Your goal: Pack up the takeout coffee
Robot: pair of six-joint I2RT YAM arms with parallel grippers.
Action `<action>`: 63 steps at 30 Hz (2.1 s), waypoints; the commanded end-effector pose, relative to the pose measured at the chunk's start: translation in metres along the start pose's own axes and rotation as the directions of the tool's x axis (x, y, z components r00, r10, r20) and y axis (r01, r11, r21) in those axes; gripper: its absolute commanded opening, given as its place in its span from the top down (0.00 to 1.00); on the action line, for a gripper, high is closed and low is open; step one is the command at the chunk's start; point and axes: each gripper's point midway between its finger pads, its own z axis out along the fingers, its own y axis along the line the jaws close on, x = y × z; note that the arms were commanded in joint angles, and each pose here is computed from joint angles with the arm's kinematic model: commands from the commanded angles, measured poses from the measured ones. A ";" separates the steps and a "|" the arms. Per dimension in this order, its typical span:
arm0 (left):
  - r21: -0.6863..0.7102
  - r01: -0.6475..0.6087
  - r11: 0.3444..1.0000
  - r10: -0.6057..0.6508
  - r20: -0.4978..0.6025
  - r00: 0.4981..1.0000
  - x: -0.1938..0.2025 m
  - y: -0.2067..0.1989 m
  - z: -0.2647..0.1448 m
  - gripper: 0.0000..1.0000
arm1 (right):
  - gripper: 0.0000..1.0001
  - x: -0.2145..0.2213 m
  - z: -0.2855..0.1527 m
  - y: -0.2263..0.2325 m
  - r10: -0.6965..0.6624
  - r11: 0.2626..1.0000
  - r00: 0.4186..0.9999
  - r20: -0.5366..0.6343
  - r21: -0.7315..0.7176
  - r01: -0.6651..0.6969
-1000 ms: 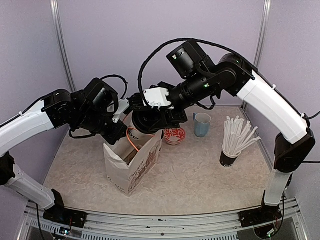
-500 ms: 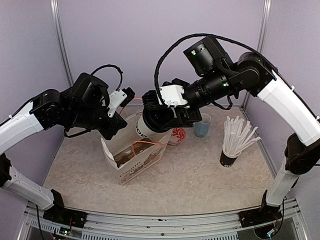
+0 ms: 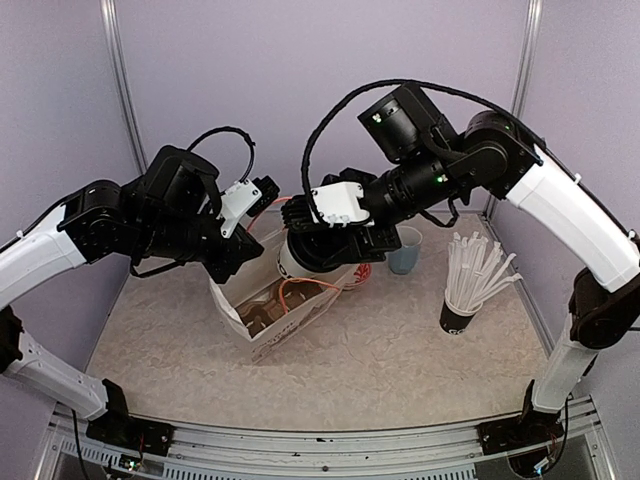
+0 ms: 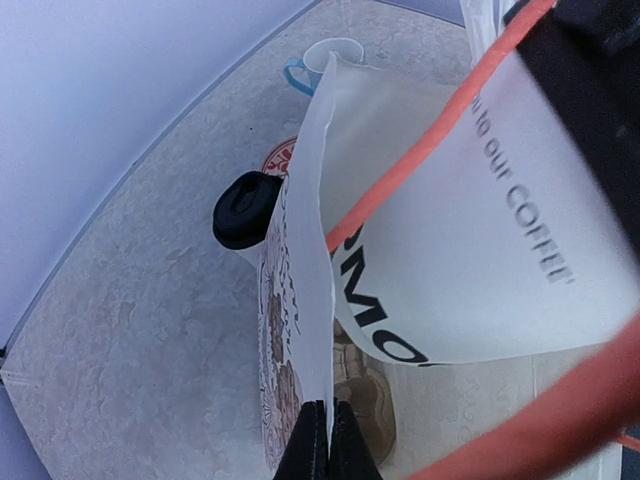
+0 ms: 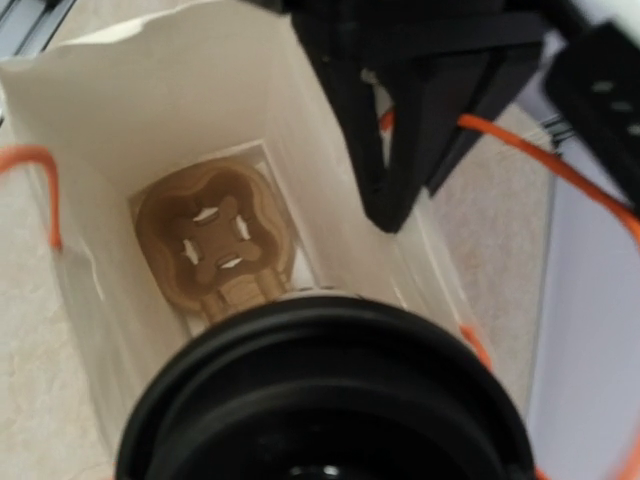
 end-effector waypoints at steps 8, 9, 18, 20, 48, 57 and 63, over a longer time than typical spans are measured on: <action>0.050 -0.039 0.998 0.036 0.051 0.998 -0.025 -0.021 0.005 1.00 | 0.48 0.021 0.028 0.022 -0.061 0.998 0.994 -0.086 -0.029 0.059; 0.051 -0.042 0.998 0.040 0.053 0.998 -0.026 -0.021 0.004 1.00 | 0.48 0.022 0.028 0.024 -0.066 0.997 0.994 -0.092 -0.032 0.064; 0.050 -0.060 0.997 0.057 0.054 0.997 -0.028 -0.022 0.010 0.95 | 0.50 0.033 0.035 0.051 -0.108 0.992 0.985 -0.136 -0.085 0.097; 0.048 -0.053 0.997 0.051 0.046 0.998 -0.029 -0.022 0.012 0.87 | 0.50 0.033 0.034 0.056 -0.114 0.990 0.984 -0.137 -0.096 0.102; -0.061 0.380 0.923 -0.382 -0.014 0.924 0.050 0.053 0.075 0.43 | 0.52 0.045 0.040 0.122 -0.297 0.953 0.945 -0.139 -0.103 0.284; 0.081 0.354 0.932 -0.354 -0.009 0.935 0.042 0.029 0.097 0.42 | 0.51 0.054 0.041 0.124 -0.326 0.945 0.928 -0.178 -0.093 0.314; 0.030 0.430 0.902 -0.428 -0.047 0.902 0.064 0.048 0.115 0.40 | 0.51 0.050 0.042 0.102 -0.307 0.947 0.929 -0.206 0.031 0.320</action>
